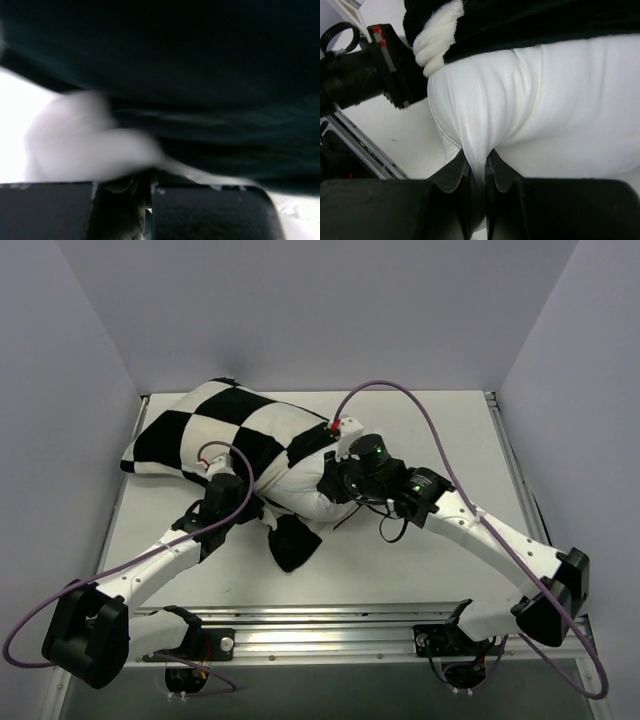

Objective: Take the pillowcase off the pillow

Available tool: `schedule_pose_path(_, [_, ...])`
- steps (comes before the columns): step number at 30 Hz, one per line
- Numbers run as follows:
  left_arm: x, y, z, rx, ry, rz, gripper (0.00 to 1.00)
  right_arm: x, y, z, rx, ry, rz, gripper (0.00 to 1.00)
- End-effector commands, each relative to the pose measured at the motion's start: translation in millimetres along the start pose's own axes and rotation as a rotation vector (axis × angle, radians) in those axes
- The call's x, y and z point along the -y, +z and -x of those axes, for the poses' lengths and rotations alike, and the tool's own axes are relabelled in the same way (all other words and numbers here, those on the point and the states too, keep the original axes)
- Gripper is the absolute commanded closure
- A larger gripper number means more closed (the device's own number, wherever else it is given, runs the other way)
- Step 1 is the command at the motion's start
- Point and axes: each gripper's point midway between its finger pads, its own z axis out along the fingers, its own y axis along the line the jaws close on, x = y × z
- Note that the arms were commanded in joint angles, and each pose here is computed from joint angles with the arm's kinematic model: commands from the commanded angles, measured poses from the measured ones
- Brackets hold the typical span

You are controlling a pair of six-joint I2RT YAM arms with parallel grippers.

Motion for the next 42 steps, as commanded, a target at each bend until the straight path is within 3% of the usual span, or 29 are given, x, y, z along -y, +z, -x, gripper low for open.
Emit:
schedule_pose_path(1, [-60,-5,39,0.154,-0.118,0.249,0.98,-15,-85,61,0.187,-0.025,0.107,1.0])
schedule_pose_path(7, [-100,-2,63,0.269,-0.237,0.417,0.98,-20,-152,75,0.238,-0.073,0.191,1.0])
schedule_pose_path(11, [-111,14,75,0.294,-0.29,0.455,0.98,-45,-174,59,0.218,-0.126,0.355,1.0])
schedule_pose_path(14, [-97,29,78,0.24,-0.269,0.413,0.97,-53,-160,30,0.116,-0.131,0.439,1.0])
schedule_pose_path(17, [-80,28,73,0.175,-0.25,0.331,0.9,-54,-134,0,0.021,-0.085,0.486,1.0])
schedule_pose_path(19, [-72,19,72,0.147,-0.22,0.294,0.82,-55,-120,-13,-0.027,-0.067,0.512,0.83])
schedule_pose_path(20, [-68,5,74,0.144,-0.205,0.283,0.65,-53,-106,-25,-0.086,-0.054,0.519,0.72])
schedule_pose_path(21, [-66,-4,75,0.137,-0.168,0.279,0.5,-54,-102,-32,-0.12,-0.05,0.53,0.51])
schedule_pose_path(23, [-54,-28,82,0.12,-0.115,0.242,0.26,-49,-90,-36,-0.153,-0.027,0.513,0.33])
schedule_pose_path(26, [-32,-55,90,0.08,0.038,0.153,0.12,-30,-76,-27,-0.148,0.017,0.426,0.19])
schedule_pose_path(31, [19,-81,102,0.047,0.184,-0.044,0.09,53,-60,-8,-0.087,0.222,0.187,0.13])
schedule_pose_path(34, [72,-88,105,0.05,0.345,-0.189,0.09,84,-62,-8,-0.059,0.295,0.122,0.1])
schedule_pose_path(38, [142,-78,86,0.026,0.69,-0.322,0.09,89,-66,-11,-0.042,0.302,0.098,0.07])
schedule_pose_path(42, [205,-66,53,-0.038,0.884,-0.483,0.09,111,-68,-16,-0.026,0.343,-0.009,0.07])
